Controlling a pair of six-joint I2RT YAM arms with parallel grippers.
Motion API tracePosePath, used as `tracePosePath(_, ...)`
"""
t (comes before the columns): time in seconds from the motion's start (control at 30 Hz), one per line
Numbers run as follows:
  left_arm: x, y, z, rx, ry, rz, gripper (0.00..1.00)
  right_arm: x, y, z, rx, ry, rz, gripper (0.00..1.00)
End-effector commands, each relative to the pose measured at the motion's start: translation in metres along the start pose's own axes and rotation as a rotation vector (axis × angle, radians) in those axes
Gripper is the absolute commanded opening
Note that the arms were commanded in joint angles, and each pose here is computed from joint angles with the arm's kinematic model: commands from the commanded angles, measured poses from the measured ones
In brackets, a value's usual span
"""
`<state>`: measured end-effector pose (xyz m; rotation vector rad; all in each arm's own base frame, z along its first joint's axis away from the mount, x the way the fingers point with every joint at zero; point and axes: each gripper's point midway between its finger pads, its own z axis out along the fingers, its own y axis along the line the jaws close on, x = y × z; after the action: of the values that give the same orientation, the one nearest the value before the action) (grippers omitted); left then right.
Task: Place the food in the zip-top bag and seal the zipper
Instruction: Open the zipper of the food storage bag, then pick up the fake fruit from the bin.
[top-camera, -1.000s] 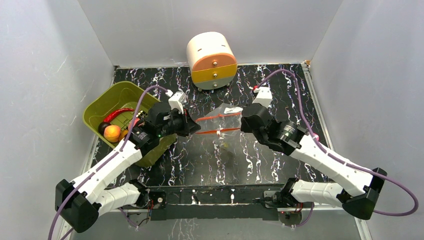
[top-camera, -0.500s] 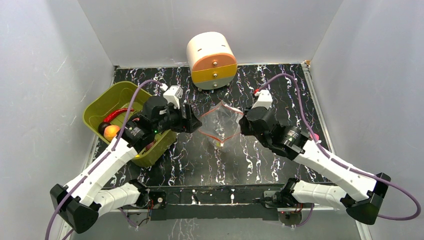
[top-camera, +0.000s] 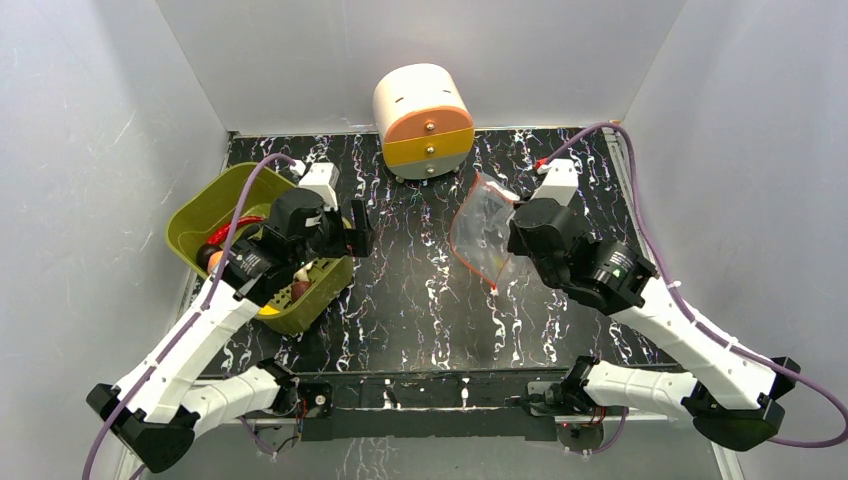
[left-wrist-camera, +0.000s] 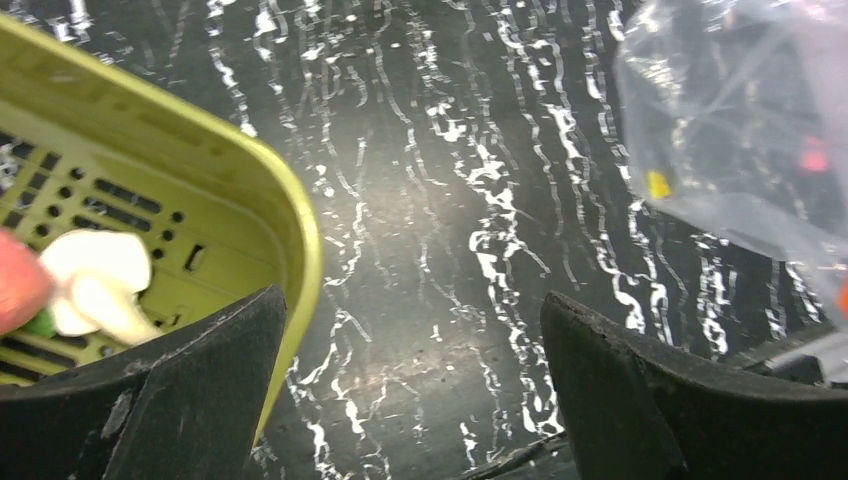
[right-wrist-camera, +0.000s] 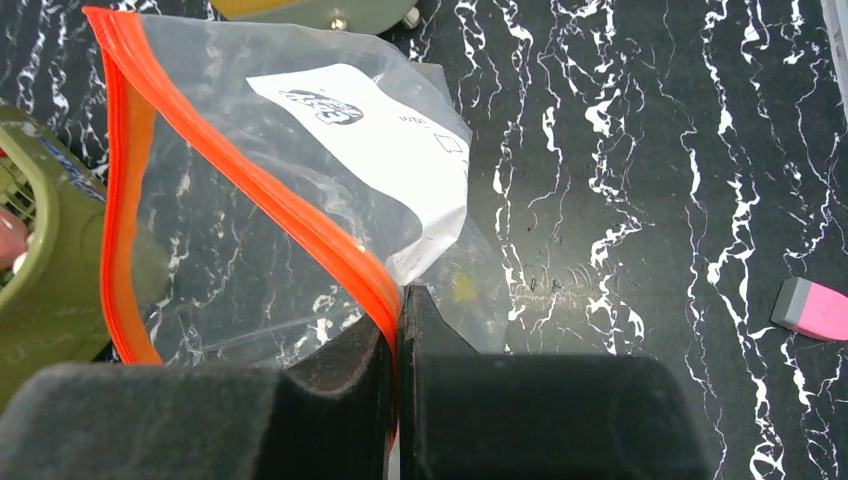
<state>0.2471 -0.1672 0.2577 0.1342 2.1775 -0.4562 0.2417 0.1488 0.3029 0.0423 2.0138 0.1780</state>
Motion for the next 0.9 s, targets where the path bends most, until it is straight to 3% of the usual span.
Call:
tracePosePath(0.0, -0.005, 0.036, -0.006, -0.196, -0.007, 0.046, 0.98, -0.019, -0.004, -0.006, 0.017, -0.046, 0.004, 0.00)
tracePosePath(0.33, -0.005, 0.083, 0.002, -0.393, 0.025, -0.024, 0.96, 0.018, 0.021, 0.019, -0.076, 0.026, -0.080, 0.00)
tracePosePath(0.6, -0.019, 0.147, 0.007, -0.543, -0.009, -0.195, 0.94, 0.033, 0.058, 0.006, -0.315, 0.075, -0.011, 0.00)
tracePosePath(0.87, 0.005, 0.213, 0.013, -0.719, 0.048, -0.307, 0.88, 0.029, 0.059, -0.008, -0.376, 0.061, 0.004, 0.00)
